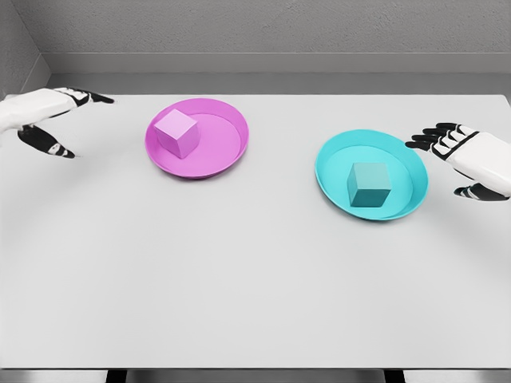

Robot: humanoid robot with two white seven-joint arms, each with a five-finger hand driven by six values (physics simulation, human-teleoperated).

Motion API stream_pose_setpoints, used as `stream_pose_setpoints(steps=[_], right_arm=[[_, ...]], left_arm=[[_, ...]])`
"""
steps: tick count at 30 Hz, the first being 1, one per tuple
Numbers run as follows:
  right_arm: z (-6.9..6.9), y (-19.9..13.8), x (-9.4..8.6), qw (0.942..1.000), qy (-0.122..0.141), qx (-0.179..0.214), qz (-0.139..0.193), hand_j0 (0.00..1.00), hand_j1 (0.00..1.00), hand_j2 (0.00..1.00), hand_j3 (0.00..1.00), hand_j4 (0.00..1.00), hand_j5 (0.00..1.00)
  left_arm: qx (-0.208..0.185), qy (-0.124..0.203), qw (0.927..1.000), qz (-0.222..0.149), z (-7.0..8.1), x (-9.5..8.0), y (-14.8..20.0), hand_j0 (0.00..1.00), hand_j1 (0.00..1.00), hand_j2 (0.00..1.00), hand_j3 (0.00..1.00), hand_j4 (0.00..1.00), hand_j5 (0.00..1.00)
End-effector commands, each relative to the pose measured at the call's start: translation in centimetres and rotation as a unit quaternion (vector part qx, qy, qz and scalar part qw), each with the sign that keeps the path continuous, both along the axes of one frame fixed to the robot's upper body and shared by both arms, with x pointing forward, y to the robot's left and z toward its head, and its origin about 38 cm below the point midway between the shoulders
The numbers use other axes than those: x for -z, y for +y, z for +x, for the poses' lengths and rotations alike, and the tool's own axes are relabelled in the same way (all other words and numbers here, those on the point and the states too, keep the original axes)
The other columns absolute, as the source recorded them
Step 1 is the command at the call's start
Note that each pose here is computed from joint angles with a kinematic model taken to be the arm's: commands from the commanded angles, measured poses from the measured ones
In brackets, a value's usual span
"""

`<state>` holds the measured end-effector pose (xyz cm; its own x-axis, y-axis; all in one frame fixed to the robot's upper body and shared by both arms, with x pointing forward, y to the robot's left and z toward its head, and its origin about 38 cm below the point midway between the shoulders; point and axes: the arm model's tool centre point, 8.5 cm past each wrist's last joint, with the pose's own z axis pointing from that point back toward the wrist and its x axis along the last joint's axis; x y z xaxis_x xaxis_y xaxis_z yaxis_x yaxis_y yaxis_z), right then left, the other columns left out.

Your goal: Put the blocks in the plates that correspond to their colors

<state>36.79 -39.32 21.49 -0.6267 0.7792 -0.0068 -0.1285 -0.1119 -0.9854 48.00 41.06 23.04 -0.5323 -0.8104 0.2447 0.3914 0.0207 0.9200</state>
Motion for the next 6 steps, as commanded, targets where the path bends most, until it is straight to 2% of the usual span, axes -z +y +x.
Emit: stream_pose_setpoints(steps=[1,3,6], right_arm=[[0.0,0.0,-0.1,1.0,0.0,0.001,0.003,1.0,1.0,1.0,1.0,1.0,1.0],[0.0,-0.1,-0.1,1.0,0.0,0.001,0.002,1.0,1.0,1.0,1.0,1.0,1.0],[0.0,-0.1,0.0,1.0,0.001,0.001,0.003,1.0,1.0,1.0,1.0,1.0,1.0]], left_arm=[[-0.015,-0.006,0.9998,0.011,-0.7,-1.2,2.0,1.0,1.0,1.0,1.0,1.0,1.0],[-0.022,-0.015,0.9995,0.016,-1.0,-2.3,2.9,1.0,1.0,1.0,1.0,1.0,1.0],[-0.021,-0.016,0.9995,0.015,-1.0,-2.3,2.8,1.0,1.0,1.0,1.0,1.0,1.0]])
